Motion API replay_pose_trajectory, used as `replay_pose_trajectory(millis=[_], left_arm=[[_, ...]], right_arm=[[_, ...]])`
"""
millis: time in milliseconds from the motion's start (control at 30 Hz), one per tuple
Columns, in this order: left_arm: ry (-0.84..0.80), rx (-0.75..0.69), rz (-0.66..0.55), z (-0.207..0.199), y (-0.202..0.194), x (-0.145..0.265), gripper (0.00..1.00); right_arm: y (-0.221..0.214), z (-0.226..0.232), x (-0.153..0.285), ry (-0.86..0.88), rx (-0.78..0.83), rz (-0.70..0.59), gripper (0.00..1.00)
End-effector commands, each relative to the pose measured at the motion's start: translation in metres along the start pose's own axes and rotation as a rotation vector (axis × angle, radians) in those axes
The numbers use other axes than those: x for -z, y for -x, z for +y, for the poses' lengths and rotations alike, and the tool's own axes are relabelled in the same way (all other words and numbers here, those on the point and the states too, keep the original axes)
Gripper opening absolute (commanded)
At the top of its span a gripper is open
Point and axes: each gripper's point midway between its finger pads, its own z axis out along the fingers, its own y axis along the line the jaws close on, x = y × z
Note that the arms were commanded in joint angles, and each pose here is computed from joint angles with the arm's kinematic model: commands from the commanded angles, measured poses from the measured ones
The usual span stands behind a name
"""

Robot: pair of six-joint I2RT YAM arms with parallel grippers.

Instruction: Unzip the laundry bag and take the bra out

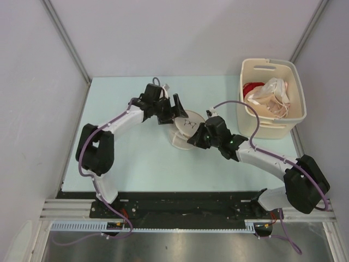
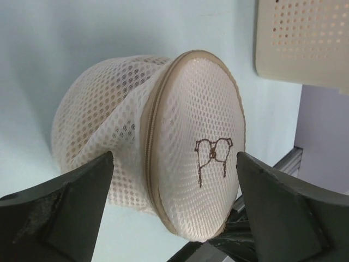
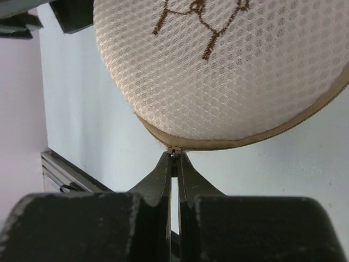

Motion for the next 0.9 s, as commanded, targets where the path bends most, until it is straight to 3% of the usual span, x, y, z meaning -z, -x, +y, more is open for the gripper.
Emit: replay_pose_trajectory(millis=[0,267,433,733,833,867], left_arm=[[0.081,-0.027,-0.107,-0.005,0.017,0.051,1.0],[0.039,0.215,-0.102,-0.003,-0.026,0.077,0.94],[-0.067,0.255,-0.036,-0.031,-0.046,0.061,0.9],[-0.047,0.284,-0.022,-0.035,-0.051,0.037,0.8],[-0.065,0.272,-0.016,-0.04,-0.05,0.03,0.64],[-0.063,0.268,-0.013,-0.041,-0.05,0.029,0.51]], right_arm=[[0.007,0.006,-0.007,0.018,-0.07,-0.029,0.0],[0.005,0.005,-0.009,0.016,-0.076,-0.019,0.0],[0.002,0.005,-0.01,0.016,-0.073,-0.009,0.0],[0.003,0.007,-0.008,0.023,-0.07,-0.013,0.0],[0.006,0.013,-0.009,0.048,-0.067,-0.023,0.0],[0.005,0.012,-0.009,0.046,-0.068,-0.02,0.0]])
